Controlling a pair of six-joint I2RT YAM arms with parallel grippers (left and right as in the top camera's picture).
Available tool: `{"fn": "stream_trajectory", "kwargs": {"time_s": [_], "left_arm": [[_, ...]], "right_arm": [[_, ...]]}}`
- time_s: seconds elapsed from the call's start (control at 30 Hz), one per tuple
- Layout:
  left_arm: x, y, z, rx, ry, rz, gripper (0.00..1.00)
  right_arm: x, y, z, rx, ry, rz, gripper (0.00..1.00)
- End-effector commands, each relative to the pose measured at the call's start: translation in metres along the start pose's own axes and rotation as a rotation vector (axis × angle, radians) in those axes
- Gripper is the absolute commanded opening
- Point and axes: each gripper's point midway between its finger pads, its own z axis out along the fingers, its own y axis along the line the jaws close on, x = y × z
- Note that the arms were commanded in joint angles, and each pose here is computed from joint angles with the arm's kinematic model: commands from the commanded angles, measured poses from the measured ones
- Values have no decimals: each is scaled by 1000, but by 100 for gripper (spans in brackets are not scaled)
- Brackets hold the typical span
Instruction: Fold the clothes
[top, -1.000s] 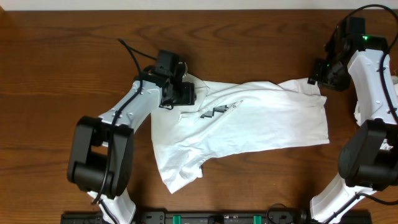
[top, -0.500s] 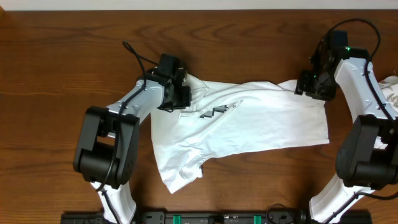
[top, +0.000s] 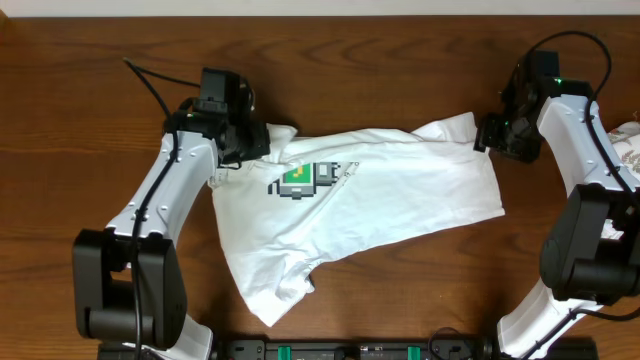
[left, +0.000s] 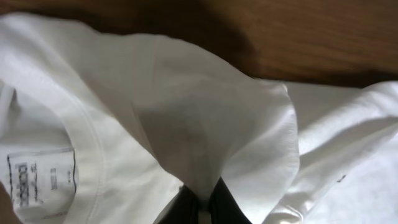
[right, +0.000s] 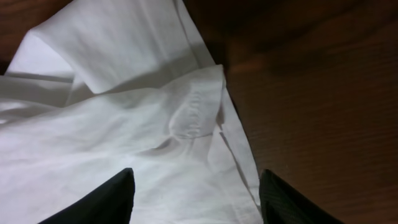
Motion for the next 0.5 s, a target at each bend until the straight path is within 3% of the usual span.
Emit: {"fn": "stream_trajectory", "kwargs": {"time_s": [0.0, 0.2, 0.47], "left_arm": [[9, 2, 1, -13, 40, 11, 7], [30, 1, -2, 1, 128, -7, 7], [56, 3, -11, -7, 231, -30, 8]], "right_arm": [[4, -1, 6, 7, 10, -1, 64], [1, 31, 19, -159, -32, -147, 66], [-42, 53, 30, -272, -266, -209, 64]]}}
